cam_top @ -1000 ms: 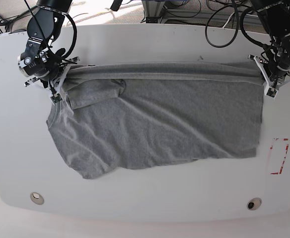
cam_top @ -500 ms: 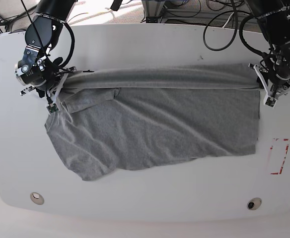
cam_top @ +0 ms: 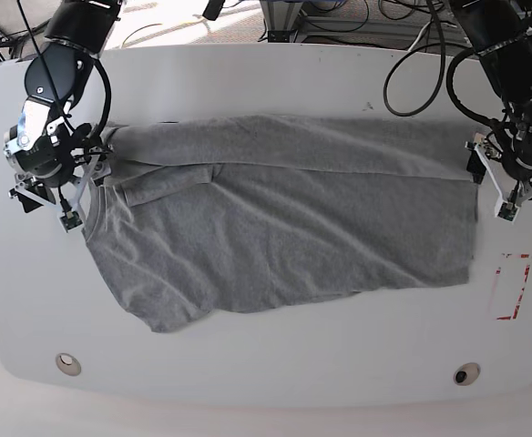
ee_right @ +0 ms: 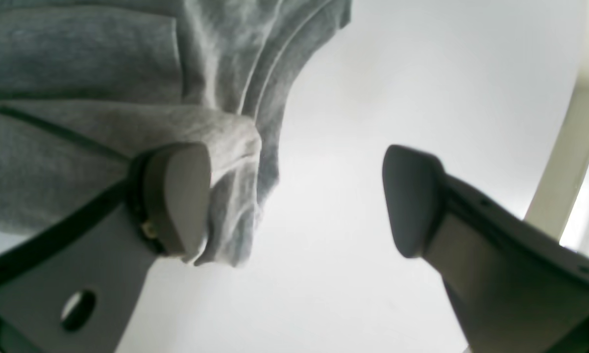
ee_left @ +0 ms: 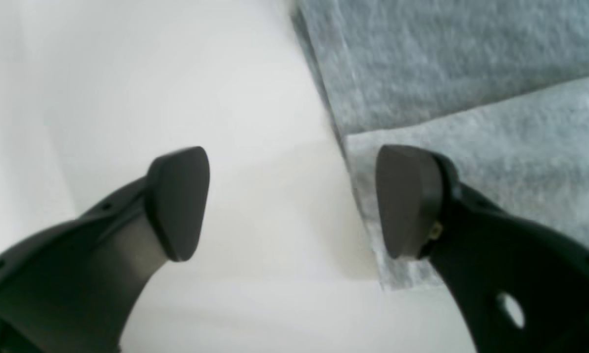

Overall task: Fold the T-shirt properly
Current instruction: 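Pull the shirt edge with both grippers to smooth it flat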

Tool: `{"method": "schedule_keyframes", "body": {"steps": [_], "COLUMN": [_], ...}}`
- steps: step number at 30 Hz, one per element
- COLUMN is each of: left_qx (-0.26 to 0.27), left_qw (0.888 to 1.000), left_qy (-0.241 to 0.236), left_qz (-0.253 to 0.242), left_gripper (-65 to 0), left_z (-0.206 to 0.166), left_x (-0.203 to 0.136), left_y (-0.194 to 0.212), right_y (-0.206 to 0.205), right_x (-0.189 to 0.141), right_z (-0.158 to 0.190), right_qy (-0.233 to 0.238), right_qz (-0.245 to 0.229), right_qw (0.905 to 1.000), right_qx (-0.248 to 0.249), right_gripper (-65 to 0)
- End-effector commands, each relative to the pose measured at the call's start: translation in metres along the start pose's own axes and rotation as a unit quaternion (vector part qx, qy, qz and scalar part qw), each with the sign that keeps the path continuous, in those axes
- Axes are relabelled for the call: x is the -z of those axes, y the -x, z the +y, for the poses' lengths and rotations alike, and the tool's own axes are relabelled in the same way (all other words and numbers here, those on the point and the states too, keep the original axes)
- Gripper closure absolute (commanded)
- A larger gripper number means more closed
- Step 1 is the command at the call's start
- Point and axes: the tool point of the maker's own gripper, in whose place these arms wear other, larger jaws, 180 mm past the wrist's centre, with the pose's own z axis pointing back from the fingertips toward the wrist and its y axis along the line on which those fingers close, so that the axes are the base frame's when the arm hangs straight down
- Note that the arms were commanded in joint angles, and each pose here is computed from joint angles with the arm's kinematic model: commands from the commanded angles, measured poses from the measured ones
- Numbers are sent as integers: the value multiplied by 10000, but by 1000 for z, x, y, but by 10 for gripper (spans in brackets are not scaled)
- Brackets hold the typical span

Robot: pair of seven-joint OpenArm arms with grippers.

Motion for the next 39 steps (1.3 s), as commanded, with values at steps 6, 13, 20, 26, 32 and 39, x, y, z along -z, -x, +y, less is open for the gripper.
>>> {"method": "schedule_keyframes", "body": {"steps": [6,13,20,26,32,39], "left_qx": [-202,-864,-880,-1223,-1178,-1130], "left_qw": [9958,9916,9932,9892,9892,9891], "left_qy": [-72,74,564,770,849,927], "left_qz": [-888,-958,-514,-227,-206,-178], "left_gripper": [-526,-526,-526,-525,-525,-525], "left_z": [22,33,-13,-43,-61,-68], "left_x": [-31,-40,-28,-6,7,11], "left_y": [-38,-18,16,43,47,48], "right_y": [5,42,72,74,88,92], "right_x": [-17,-21,-22,-17,3,27], "right_z": [-21,-30,-23,-11,2,14], "right_qy": [349,488,464,321,-27,-564], "right_qz": [-101,120,364,385,636,647], "right_qw": [9990,9933,9880,9867,9829,9742], "right_qx": [267,1040,1427,1544,1728,2087], "right_gripper": [-523,-523,-506,-442,-439,-439]}}
